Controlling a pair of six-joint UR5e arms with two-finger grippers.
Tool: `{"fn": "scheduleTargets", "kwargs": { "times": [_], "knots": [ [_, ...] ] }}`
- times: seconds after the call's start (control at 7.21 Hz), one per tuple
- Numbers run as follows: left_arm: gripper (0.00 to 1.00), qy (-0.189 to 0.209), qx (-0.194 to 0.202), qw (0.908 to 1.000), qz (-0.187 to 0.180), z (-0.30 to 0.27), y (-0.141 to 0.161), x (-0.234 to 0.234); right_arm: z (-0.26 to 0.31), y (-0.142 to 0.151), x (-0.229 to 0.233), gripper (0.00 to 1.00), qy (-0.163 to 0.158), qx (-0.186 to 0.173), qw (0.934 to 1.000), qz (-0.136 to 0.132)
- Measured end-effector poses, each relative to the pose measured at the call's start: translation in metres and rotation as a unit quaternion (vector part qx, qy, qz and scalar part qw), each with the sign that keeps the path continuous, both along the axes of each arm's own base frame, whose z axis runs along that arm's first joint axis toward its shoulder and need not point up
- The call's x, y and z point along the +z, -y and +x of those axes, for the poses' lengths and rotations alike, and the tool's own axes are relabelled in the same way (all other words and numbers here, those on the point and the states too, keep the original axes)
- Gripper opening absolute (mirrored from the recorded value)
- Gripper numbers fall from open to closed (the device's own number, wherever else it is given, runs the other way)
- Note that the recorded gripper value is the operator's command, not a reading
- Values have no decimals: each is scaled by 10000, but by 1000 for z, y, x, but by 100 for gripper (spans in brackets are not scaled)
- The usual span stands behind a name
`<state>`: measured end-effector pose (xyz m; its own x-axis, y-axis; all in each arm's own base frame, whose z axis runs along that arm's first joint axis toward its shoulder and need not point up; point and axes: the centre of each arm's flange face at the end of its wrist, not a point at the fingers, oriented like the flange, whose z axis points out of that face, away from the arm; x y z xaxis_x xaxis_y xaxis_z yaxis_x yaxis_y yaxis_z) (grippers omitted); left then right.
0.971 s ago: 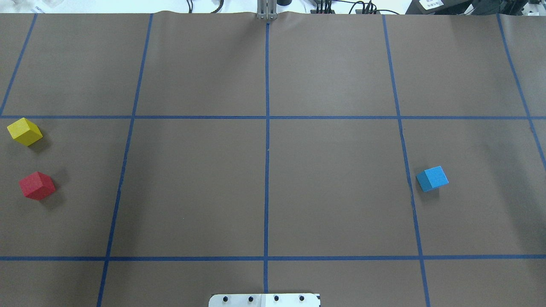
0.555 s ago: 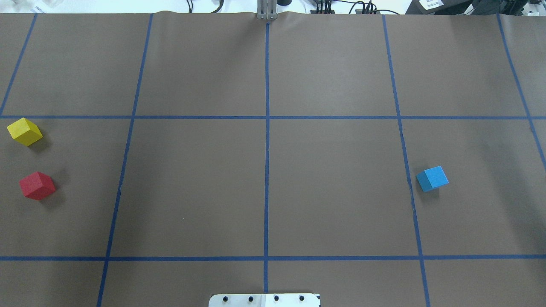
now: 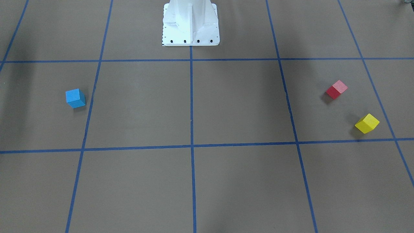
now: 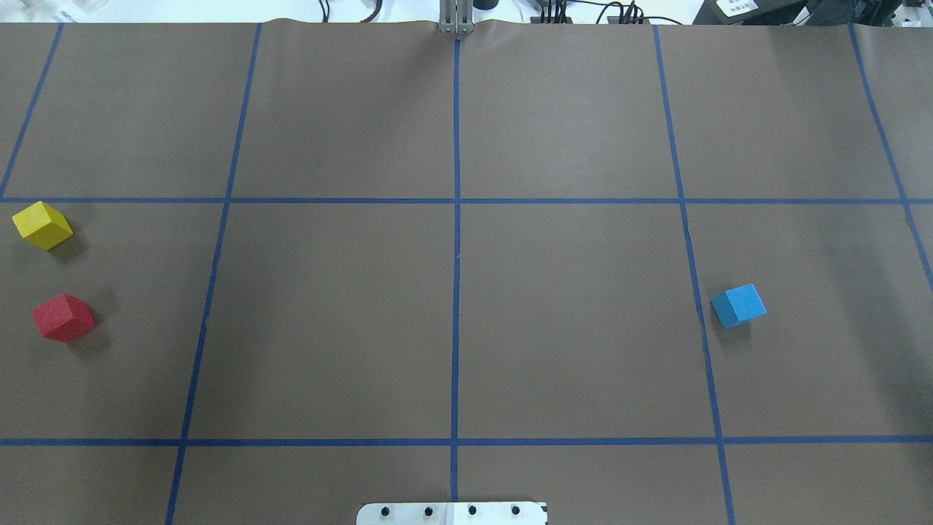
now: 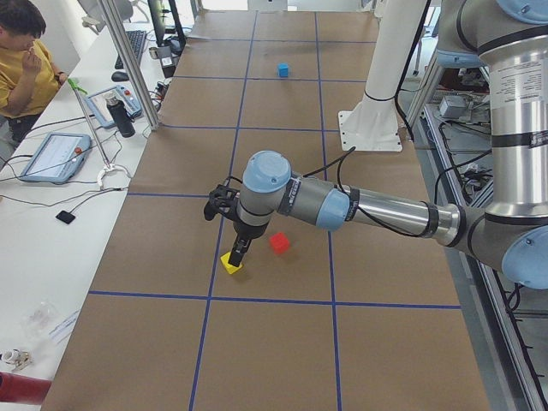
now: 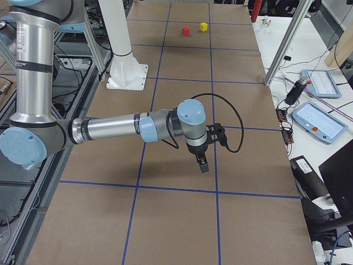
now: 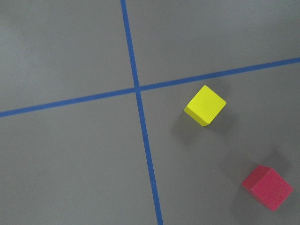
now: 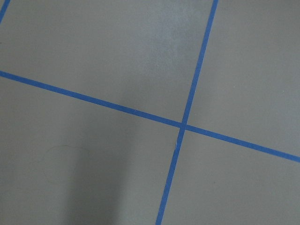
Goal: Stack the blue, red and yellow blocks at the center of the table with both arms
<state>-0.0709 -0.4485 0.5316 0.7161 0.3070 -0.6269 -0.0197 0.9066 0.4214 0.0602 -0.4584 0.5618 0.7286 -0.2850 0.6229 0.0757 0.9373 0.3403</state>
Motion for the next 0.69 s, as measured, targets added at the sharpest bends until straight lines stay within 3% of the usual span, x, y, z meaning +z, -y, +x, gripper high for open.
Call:
{"fn": "scheduleTargets", "kwargs": {
  "times": [0.14,0.42,0.56,0.69],
  "knots": [
    [100,0,0,9998,191,0,12,-9,-6,1,-5,99,112,-90,9998,147],
    [100,-7,6,9994,332,0,19,-17,-52,5,-27,99,548,-598,9941,725],
    [100,-9,11,9994,349,0,20,-18,-85,1,-38,99,847,-713,9917,651],
    [100,-10,18,9993,362,0,20,-18,-121,-5,-47,99,1025,-620,9921,381]
  ]
}}
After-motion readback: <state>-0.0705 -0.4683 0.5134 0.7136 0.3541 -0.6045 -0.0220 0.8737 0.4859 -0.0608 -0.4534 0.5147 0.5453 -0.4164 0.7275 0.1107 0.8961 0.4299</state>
